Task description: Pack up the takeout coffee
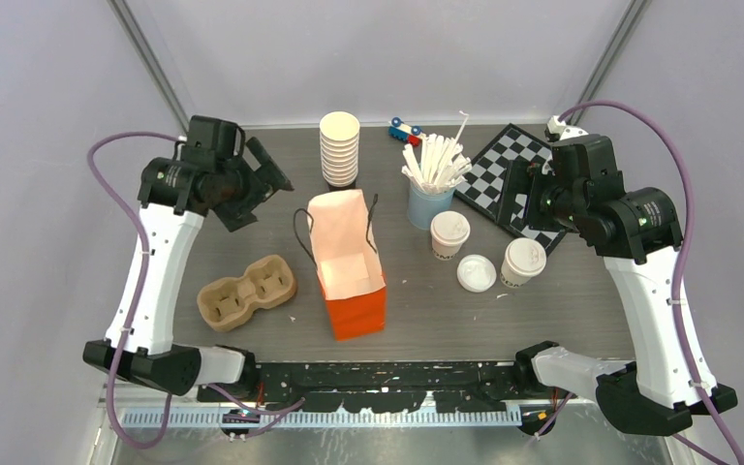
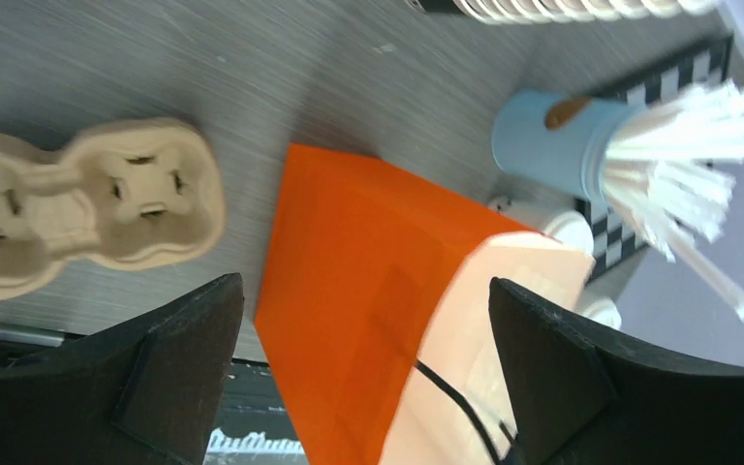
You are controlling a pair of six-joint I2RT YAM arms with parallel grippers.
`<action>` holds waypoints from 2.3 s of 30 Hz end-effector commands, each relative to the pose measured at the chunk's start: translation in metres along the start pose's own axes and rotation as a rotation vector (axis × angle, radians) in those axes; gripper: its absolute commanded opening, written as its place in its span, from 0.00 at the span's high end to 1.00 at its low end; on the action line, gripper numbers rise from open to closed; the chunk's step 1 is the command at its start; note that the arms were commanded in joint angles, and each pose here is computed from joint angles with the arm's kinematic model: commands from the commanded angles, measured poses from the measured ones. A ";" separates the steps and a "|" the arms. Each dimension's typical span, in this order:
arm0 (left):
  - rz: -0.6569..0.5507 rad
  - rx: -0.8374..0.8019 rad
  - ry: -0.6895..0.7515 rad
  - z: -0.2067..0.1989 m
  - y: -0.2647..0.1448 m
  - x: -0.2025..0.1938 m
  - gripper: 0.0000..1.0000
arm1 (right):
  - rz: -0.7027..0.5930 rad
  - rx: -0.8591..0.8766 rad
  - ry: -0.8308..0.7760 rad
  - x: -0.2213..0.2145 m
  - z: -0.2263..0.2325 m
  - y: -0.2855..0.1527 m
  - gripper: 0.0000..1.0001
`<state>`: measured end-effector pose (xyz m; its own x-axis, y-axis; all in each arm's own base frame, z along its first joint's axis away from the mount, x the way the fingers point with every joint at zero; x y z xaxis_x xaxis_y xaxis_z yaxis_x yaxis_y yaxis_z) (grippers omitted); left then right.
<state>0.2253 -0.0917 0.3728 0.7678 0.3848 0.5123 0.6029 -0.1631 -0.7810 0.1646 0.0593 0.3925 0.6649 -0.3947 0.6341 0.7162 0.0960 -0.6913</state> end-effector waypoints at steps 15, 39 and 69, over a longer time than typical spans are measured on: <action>0.180 0.751 -0.763 0.112 0.002 -0.086 0.24 | -0.011 0.055 0.005 -0.004 0.001 -0.008 0.07; -0.134 0.737 -1.266 0.152 0.094 -0.078 0.44 | -0.001 0.038 -0.021 -0.005 -0.001 -0.003 0.07; 0.020 0.793 -1.271 0.156 0.128 -0.087 0.52 | 0.028 0.016 -0.031 -0.001 0.005 0.013 0.07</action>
<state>0.2006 -0.0066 0.1755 -0.1714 0.9694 0.1759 0.0049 0.1794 -0.9838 0.1746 0.0653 0.3769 0.7167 -0.3670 0.5930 0.6652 0.1047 -0.7393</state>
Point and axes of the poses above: each gripper's point midway between its finger pads, its own y axis out along the fingers, its own z axis along the line the jaws close on, x = y × z, the point moved 8 cm from there along -y, back along the fingers, and after that the axes turned 15 degrees about y, right-handed, at the moved point
